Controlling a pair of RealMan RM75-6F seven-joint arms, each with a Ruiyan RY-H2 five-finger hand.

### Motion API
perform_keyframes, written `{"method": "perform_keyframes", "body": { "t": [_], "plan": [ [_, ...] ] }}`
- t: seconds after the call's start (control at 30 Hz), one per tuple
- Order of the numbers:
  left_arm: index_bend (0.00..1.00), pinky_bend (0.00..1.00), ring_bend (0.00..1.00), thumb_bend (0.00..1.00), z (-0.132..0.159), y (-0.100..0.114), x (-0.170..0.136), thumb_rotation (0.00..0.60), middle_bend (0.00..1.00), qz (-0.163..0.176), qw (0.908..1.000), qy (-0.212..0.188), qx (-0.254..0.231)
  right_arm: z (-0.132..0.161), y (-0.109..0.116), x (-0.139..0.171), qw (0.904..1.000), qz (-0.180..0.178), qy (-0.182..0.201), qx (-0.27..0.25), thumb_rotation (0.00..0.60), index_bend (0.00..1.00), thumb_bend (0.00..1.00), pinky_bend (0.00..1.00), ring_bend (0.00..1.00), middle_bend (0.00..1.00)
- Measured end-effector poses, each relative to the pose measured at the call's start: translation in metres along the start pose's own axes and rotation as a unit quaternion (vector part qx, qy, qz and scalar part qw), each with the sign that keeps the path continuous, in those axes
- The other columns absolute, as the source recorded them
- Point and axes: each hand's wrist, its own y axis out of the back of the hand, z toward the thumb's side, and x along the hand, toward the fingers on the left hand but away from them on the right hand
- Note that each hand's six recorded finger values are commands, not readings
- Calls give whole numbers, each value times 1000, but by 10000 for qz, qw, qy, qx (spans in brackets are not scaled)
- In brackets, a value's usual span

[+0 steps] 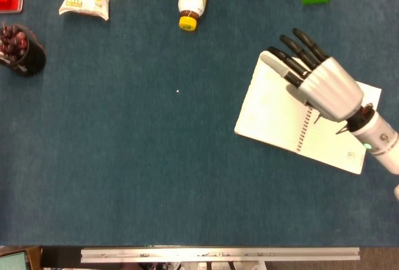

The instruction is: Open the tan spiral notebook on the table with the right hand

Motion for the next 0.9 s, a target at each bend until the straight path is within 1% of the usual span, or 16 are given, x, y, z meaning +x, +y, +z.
{"method": "perform_keyframes", "body": {
  "t": [0.13,0.27,0.33,0.43,0.5,0.53,0.57,0.67,0.77,0.83,0.9],
  "plan": [
    [404,381,247,241,2,1,0,600,303,62,10000,-44,-26,-6,9,15,9998,127,-89,142,600,90,288,66,20,181],
    [378,386,247,241,4,3,0,600,303,167,9998,-124,-70,-14,20,36,9979,423,-319,374,600,250,288,106,34,185],
    [376,390,247,241,5,4,0,600,303,225,9995,-172,-104,-18,26,46,9957,597,-480,514,600,262,288,105,40,189],
    [375,390,247,241,6,4,0,600,304,284,9992,-220,-148,-27,34,67,9895,926,-847,712,600,262,287,106,46,190],
    [375,390,247,241,6,5,0,600,305,303,9991,-233,-184,-35,40,85,9827,1179,-1183,806,600,262,287,106,50,190],
    [375,390,247,241,6,5,0,600,305,317,9990,-239,-204,-38,42,94,9788,1298,-1342,845,600,262,287,106,51,190],
    [375,390,247,241,5,6,0,600,305,326,9989,-242,-216,-43,45,106,9728,1464,-1554,903,600,262,287,106,51,190],
    [375,390,247,241,6,6,0,600,305,341,9988,-270,-237,-51,51,134,9587,1787,-1973,996,600,262,287,106,51,190],
    [375,390,247,241,6,6,0,600,305,366,9986,-297,-250,-52,56,152,9510,1907,-2227,981,600,267,287,106,51,190],
    [375,390,247,241,7,7,0,600,305,391,9984,-300,-270,-52,58,159,9496,1904,-2309,929,600,289,287,106,53,193],
    [375,390,247,241,7,8,0,600,305,417,9983,-304,-289,-50,60,164,9509,1868,-2330,819,600,303,287,106,57,200]
  ]
}}
